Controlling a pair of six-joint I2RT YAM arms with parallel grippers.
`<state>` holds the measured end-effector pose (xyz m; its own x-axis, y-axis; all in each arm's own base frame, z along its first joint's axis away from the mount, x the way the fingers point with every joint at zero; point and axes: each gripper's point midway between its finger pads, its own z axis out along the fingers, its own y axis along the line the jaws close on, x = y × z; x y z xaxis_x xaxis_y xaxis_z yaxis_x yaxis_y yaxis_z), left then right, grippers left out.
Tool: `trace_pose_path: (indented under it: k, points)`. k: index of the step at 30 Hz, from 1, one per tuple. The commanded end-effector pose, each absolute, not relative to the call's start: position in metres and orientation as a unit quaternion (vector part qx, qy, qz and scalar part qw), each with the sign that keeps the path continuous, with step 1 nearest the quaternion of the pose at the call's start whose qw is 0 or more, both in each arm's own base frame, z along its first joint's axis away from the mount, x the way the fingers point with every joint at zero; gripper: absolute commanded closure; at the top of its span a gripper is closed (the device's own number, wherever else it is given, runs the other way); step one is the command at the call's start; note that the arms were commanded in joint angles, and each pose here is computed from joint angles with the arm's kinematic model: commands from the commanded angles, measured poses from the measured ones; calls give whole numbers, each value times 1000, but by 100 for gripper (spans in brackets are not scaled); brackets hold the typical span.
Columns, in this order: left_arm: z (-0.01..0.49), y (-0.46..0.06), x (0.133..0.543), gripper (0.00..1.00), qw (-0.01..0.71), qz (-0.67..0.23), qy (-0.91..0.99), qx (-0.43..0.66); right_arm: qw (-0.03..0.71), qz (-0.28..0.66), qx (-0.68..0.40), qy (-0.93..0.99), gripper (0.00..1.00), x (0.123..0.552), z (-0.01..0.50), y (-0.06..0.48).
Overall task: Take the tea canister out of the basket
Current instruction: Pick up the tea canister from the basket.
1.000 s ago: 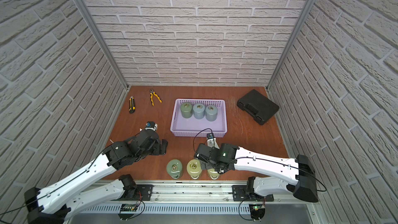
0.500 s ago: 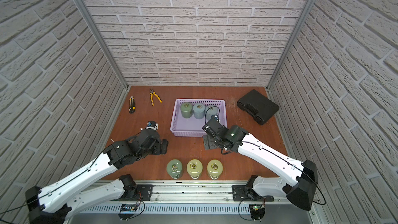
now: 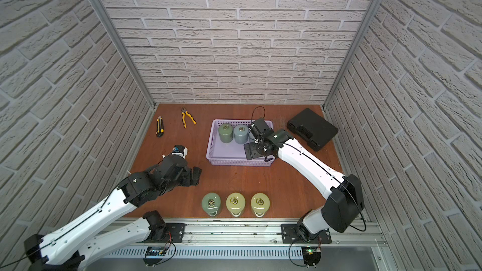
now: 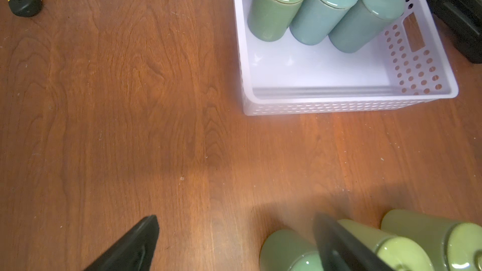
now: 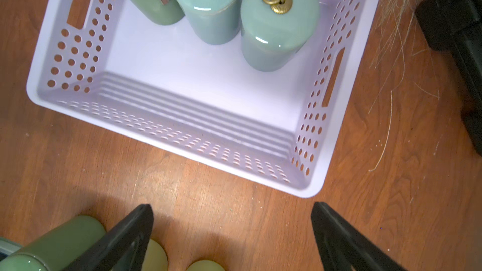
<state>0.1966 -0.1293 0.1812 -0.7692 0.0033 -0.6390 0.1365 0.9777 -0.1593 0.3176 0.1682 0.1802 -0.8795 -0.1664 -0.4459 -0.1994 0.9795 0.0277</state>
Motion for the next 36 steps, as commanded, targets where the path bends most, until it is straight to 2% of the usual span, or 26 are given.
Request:
trace_pose_path:
  k: [1, 16, 36]
  points:
    - [191, -130, 200, 2, 348, -107, 931, 40, 244, 55, -111, 962, 0, 339, 190, 174]
    - [195, -133, 214, 2, 345, -120, 930, 38, 205, 40, -143, 967, 1, 401, 161, 164]
    - [190, -123, 221, 2, 341, -111, 933, 15, 181, 11, -139, 974, 1, 452, 111, 156]
